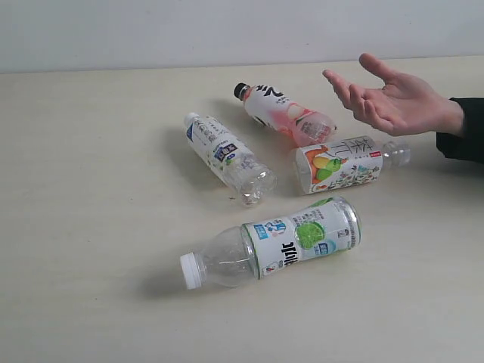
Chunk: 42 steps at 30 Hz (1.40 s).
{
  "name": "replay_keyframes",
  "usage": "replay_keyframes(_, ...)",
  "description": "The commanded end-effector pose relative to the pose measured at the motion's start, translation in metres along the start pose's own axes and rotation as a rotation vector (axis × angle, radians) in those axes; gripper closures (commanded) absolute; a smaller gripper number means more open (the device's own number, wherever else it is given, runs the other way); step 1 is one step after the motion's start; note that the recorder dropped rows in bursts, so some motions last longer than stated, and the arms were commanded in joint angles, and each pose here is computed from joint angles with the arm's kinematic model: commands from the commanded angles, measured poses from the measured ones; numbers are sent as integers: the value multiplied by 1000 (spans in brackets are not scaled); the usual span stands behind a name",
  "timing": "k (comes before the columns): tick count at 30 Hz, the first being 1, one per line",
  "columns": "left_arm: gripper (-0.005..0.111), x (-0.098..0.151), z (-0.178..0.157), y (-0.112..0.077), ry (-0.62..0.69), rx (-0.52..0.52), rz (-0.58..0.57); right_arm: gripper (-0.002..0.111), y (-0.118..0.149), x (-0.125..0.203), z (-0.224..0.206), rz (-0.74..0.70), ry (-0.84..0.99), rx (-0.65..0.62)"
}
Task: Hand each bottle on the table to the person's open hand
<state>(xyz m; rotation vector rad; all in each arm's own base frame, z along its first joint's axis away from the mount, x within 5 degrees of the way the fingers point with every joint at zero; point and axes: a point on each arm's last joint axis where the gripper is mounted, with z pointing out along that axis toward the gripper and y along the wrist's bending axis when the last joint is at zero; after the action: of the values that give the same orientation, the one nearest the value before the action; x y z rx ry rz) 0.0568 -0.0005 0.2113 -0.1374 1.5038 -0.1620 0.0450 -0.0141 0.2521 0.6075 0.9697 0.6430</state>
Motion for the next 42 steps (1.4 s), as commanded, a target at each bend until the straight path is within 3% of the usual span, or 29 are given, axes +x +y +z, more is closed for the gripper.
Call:
replay_keyframes(1, 101, -1, -1, 0, -11, 2, 3, 108, 22, -15, 11, -27, -2, -17)
replay_keyframes(9, 101, -1, -1, 0, -11, 2, 3, 108, 51, -8, 71, -610, 569, 121)
replay_keyframes(18, 101, -1, -1, 0, -11, 2, 3, 108, 62, 13, 125, -743, 1226, 121)
replay_keyframes(21, 101, -1, -1, 0, -11, 2, 3, 108, 68, 26, 134, -706, 1369, -1)
replay_keyframes(25, 101, -1, -1, 0, -11, 2, 3, 106, 78, 54, 134, -708, 1600, -287)
replay_keyframes(27, 101, -1, -1, 0, -11, 2, 3, 99, 81, 69, 130, -749, 1685, -407)
replay_keyframes(30, 101, -1, -1, 0, -11, 2, 3, 78, 84, 90, 122, -864, 1789, -583)
replay_keyframes(32, 101, -1, -1, 0, -11, 2, 3, 69, 88, 100, 118, -926, 1800, -671)
replay_keyframes(38, 101, -1, -1, 0, -11, 2, 3, 68, 100, 119, 113, -1008, 1747, -825)
replay_keyframes(42, 101, -1, -1, 0, -11, 2, 3, 57, 107, 132, 111, -1059, 1706, -924)
